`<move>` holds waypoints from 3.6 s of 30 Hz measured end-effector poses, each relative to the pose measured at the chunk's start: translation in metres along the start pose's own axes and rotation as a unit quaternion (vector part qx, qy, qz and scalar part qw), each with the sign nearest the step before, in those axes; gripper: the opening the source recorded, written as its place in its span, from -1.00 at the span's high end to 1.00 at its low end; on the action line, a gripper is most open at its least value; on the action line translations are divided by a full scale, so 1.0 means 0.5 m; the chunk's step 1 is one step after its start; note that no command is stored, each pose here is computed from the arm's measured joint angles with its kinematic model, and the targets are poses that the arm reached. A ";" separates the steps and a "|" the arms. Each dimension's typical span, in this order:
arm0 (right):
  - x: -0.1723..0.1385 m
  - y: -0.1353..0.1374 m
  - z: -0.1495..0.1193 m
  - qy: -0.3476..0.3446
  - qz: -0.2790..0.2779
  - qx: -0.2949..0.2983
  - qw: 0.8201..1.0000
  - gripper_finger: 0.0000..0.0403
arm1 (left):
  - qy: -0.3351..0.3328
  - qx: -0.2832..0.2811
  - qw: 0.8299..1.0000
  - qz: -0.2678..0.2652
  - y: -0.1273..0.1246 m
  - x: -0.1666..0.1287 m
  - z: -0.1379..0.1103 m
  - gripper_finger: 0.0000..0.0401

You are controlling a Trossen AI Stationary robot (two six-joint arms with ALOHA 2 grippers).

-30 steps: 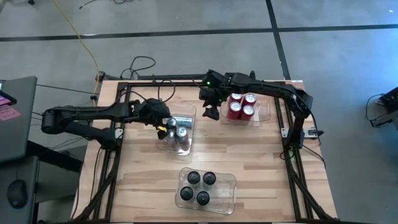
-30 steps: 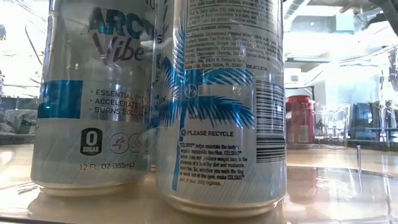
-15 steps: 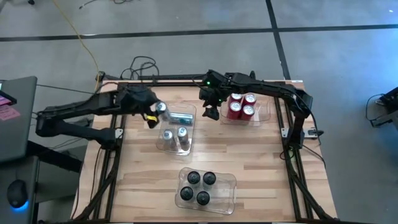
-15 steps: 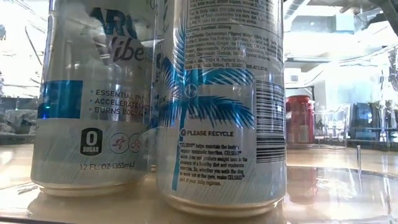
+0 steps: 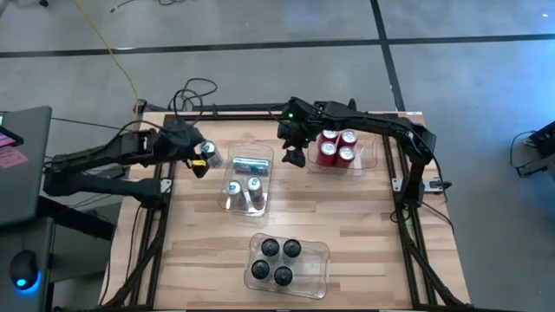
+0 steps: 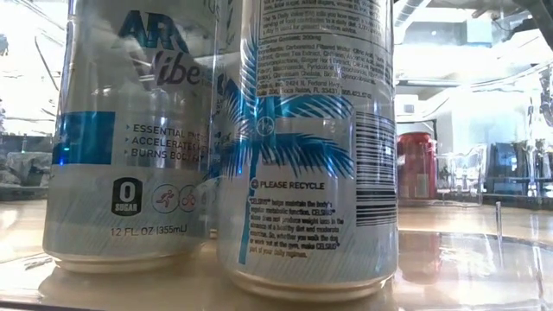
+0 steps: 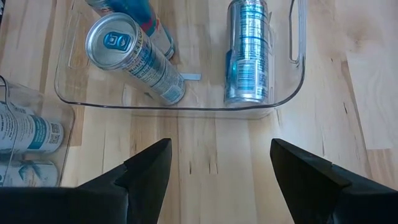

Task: Sort soda cans
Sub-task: Remove the blue soda can from the top left transparent bin

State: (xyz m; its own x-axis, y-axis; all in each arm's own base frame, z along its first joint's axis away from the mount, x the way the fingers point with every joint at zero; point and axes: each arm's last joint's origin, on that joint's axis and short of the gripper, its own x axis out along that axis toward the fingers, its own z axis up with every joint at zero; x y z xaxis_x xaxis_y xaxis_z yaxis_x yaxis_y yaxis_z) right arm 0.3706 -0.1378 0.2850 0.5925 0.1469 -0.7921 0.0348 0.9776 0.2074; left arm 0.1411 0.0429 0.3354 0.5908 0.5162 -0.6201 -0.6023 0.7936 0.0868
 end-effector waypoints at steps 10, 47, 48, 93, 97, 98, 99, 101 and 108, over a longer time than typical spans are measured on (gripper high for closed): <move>0.022 0.018 0.004 -0.023 0.006 0.000 1.000 -0.44 | 0.025 -0.042 0.999 0.008 -0.006 0.077 -0.120 -0.19; 0.143 0.044 0.120 -0.096 -0.021 0.024 0.995 -0.44 | -0.094 -0.040 0.995 -0.018 0.012 0.045 -0.140 -0.64; 0.133 0.046 0.118 -0.091 -0.022 0.021 0.995 -0.44 | -0.102 -0.029 0.994 -0.031 0.010 0.044 -0.136 -0.64; -0.088 0.274 -0.361 -0.312 -0.130 0.058 0.939 -0.44 | -0.205 0.054 0.960 -0.184 -0.082 0.108 -0.134 -0.64; -0.053 0.288 -0.389 -0.357 -0.093 0.029 0.929 -0.44 | -0.174 0.063 0.960 -0.210 -0.103 0.114 -0.146 -0.61; -0.046 0.289 -0.392 -0.362 -0.091 0.023 0.927 -0.44 | -0.167 0.059 0.962 -0.209 -0.107 0.115 -0.149 -0.60; -0.039 0.289 -0.394 -0.366 -0.089 0.020 0.926 -0.44 | -0.159 0.053 0.964 -0.204 -0.109 0.117 -0.152 -0.60; -0.026 0.288 -0.395 -0.364 -0.091 0.019 0.927 -0.44 | -0.143 0.047 0.970 -0.192 -0.113 0.119 -0.159 -0.59; -0.001 0.279 -0.376 -0.357 -0.107 0.024 0.928 -0.44 | -0.107 0.063 0.973 -0.193 -0.126 0.119 -0.179 -0.57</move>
State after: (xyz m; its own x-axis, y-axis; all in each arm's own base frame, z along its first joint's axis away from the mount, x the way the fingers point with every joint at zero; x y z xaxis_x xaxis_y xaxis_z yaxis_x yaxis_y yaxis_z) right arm 0.2240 0.0269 0.2066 0.9493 -0.2031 -0.2398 0.2381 0.9628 0.1274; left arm 0.1665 -0.0052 0.2234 0.8666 0.2171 -0.4494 -0.2513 0.9678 -0.0170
